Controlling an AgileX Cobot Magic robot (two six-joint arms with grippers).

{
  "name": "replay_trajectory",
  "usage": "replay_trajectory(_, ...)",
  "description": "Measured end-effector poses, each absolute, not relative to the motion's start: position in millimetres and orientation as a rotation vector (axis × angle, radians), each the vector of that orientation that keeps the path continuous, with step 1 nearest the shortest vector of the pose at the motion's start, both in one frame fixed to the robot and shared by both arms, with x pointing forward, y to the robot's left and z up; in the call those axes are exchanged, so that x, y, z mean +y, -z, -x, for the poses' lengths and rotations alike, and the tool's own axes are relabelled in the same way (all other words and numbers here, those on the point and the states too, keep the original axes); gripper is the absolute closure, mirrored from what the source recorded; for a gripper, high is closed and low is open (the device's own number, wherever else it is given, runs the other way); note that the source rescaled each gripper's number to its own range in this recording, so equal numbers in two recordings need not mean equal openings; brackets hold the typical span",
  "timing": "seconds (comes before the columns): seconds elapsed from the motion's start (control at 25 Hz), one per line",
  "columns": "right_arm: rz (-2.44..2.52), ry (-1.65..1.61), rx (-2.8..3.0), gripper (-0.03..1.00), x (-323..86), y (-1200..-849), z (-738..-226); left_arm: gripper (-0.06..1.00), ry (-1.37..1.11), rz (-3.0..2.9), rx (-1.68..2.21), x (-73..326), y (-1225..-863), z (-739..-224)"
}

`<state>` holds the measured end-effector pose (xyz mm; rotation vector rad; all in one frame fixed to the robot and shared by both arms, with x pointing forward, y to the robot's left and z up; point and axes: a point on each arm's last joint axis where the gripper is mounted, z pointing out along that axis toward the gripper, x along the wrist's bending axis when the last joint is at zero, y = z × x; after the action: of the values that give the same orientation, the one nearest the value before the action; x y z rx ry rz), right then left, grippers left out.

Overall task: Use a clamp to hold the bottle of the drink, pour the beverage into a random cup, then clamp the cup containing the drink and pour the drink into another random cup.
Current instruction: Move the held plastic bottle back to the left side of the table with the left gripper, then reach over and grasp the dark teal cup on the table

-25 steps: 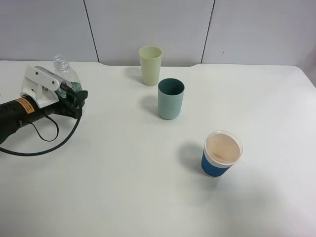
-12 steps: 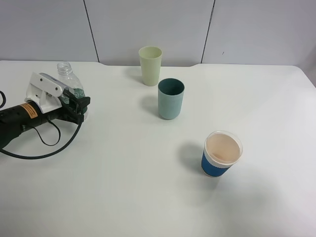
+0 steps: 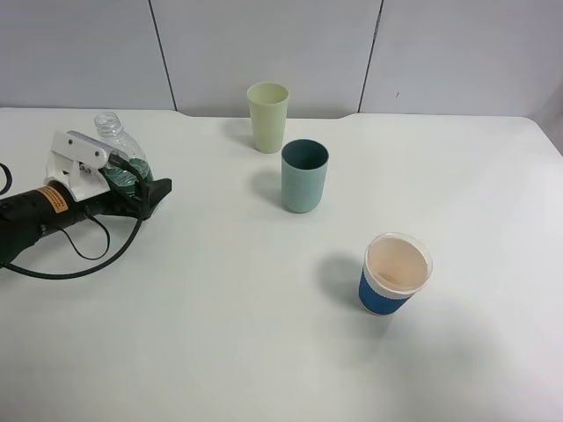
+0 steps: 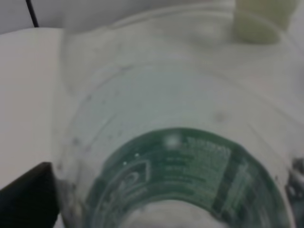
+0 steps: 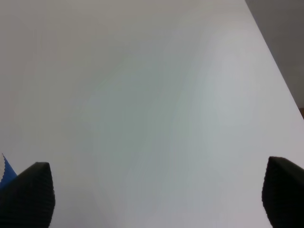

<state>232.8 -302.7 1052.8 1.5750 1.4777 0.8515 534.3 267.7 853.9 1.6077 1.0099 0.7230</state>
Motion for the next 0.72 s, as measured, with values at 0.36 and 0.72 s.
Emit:
replay_trajectory(0.36,-1.575,-0.852,1.478,0.18,-303,-1053,-233,-0.05,-0.744,-1.592,1.011,269,-865,-528)
replay_trajectory(0.72,-1.575,-0.852,1.478,0.18,-303,-1053,-233,-0.05,-0.825,-1.556,1.141,278,-887,-477)
